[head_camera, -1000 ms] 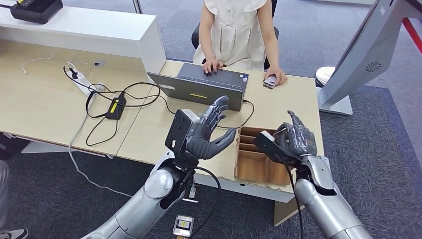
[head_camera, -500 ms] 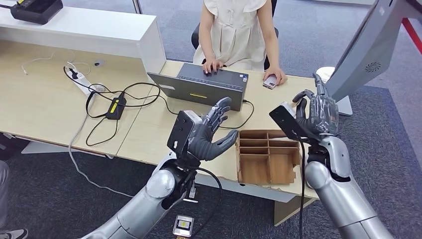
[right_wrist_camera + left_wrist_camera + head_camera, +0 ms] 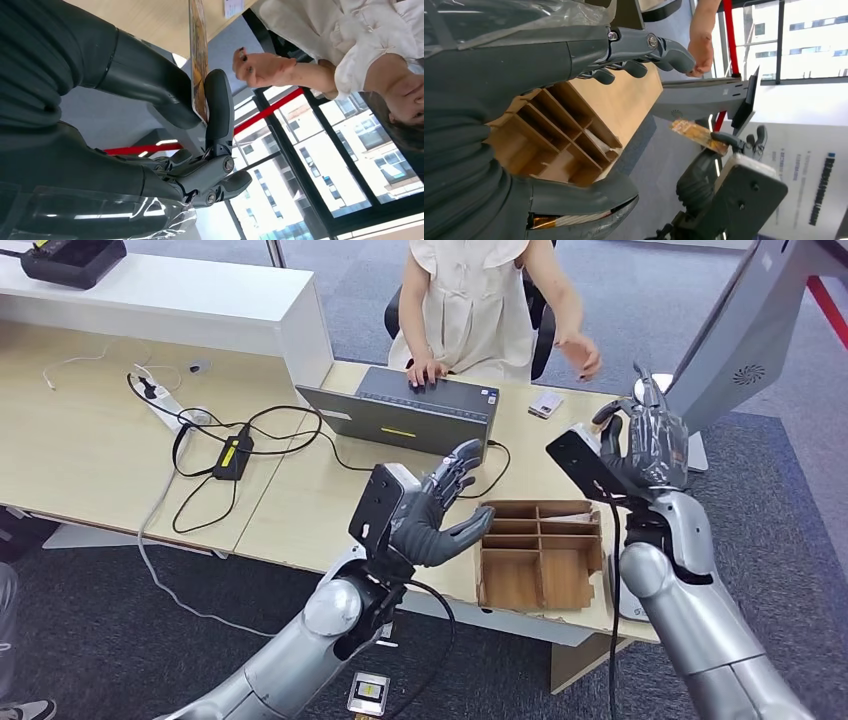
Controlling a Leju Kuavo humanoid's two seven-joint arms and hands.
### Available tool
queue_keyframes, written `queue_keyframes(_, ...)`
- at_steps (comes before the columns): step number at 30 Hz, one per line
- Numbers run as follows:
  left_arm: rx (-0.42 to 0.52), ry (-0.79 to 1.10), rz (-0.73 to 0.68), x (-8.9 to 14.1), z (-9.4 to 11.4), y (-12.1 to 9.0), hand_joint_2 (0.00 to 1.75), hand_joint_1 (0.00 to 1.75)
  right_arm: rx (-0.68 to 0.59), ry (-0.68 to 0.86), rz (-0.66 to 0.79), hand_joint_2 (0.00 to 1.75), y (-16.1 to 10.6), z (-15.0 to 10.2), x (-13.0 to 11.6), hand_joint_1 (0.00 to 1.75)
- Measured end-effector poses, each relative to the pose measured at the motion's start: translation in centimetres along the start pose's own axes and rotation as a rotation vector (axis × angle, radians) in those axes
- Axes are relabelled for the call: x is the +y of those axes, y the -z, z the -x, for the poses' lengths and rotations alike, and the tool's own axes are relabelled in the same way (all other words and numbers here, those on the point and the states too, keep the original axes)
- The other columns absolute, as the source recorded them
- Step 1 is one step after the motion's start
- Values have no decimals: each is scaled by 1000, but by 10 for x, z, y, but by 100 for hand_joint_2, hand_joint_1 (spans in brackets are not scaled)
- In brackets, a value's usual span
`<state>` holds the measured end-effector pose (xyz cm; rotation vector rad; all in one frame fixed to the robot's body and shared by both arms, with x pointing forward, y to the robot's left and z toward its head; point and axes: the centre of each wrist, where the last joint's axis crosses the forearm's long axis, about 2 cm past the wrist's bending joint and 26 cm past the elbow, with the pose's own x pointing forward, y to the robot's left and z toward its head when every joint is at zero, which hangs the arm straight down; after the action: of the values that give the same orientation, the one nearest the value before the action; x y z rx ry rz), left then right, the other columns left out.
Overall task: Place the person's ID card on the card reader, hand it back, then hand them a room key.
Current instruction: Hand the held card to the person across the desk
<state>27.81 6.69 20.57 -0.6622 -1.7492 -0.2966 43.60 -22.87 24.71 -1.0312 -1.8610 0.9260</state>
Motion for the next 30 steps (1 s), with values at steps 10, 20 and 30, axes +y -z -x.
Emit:
queue_keyframes(10, -6, -5, 48, -9, -2, 9, 175, 0, -65, -10, 4, 175, 55, -35, -18, 175)
queue_keyframes(20, 12, 1, 54, -14, -1, 11, 175, 0, -9, 15, -66, 175, 66, -58, -2, 175)
queue_keyframes(30, 27, -6, 50, -17, 2, 10, 175, 0, 36, -15, -142, 175, 58, -65, 18, 171)
